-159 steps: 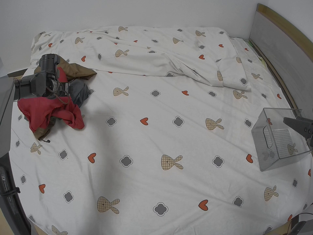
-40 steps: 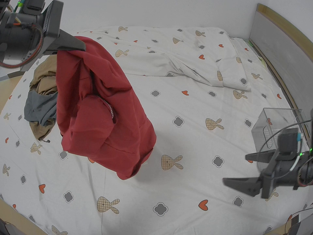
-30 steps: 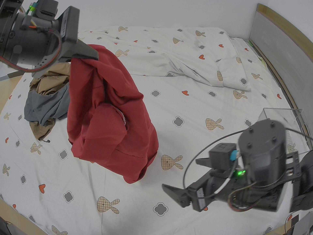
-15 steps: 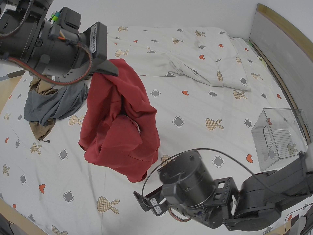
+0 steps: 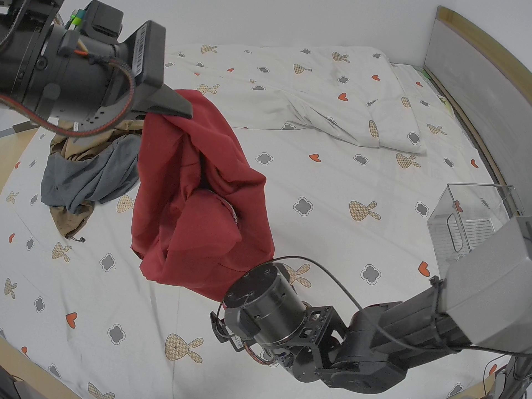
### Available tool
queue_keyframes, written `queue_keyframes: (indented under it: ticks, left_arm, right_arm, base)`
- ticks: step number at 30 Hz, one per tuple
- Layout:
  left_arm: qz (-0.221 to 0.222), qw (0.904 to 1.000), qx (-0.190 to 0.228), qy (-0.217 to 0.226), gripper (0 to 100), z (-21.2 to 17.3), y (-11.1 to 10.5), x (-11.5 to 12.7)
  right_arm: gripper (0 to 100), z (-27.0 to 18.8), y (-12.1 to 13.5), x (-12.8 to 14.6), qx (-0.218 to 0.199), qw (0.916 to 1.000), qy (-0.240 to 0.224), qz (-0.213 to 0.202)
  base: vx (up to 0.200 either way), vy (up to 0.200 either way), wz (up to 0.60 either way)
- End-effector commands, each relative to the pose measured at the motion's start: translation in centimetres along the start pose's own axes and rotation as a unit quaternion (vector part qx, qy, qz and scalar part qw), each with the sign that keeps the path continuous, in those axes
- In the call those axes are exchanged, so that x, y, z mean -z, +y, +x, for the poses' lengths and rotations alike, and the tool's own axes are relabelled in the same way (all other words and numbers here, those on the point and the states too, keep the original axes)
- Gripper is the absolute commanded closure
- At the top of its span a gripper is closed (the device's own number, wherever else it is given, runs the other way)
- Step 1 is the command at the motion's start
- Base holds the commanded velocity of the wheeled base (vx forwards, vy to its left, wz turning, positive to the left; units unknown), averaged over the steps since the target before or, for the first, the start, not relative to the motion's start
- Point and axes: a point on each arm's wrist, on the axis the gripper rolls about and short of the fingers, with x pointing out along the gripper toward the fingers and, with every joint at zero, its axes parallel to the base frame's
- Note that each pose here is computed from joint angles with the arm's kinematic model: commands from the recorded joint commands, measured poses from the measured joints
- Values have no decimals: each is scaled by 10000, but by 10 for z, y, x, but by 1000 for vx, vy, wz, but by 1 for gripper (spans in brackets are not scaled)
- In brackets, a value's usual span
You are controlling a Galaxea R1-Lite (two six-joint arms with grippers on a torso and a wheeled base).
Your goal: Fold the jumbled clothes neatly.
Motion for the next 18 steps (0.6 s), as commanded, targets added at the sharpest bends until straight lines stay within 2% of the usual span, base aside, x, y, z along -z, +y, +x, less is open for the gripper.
queue_keyframes:
  ticks: [1, 13, 14, 16, 18]
  left_arm:
    - [-7, 9998, 105, -147, 100, -16, 0, -1]
    - [-21, 9988, 289, -394, 100, -44, 2, -1]
    - [-31, 9986, 305, -420, 100, -47, 2, -1]
    - [-27, 9984, 324, -453, 100, -49, 2, -1]
    - [-36, 9980, 348, -519, 100, -55, 3, -1]
  right_arm:
    - [0, 29, 0, 5, 312, 9995, 40, 29]
    - [0, 49, -15, -5, 664, 9974, -94, 266]
    - [100, 48, -17, -5, 678, 9973, -86, 277]
    - [100, 45, -18, -5, 680, 9973, -80, 281]
    - [100, 21, -26, -16, 630, 9971, -212, 363]
  base:
    - [0, 0, 0]
    - [0, 0, 0]
    - [0, 0, 0]
    - [0, 0, 0]
    - [0, 0, 0]
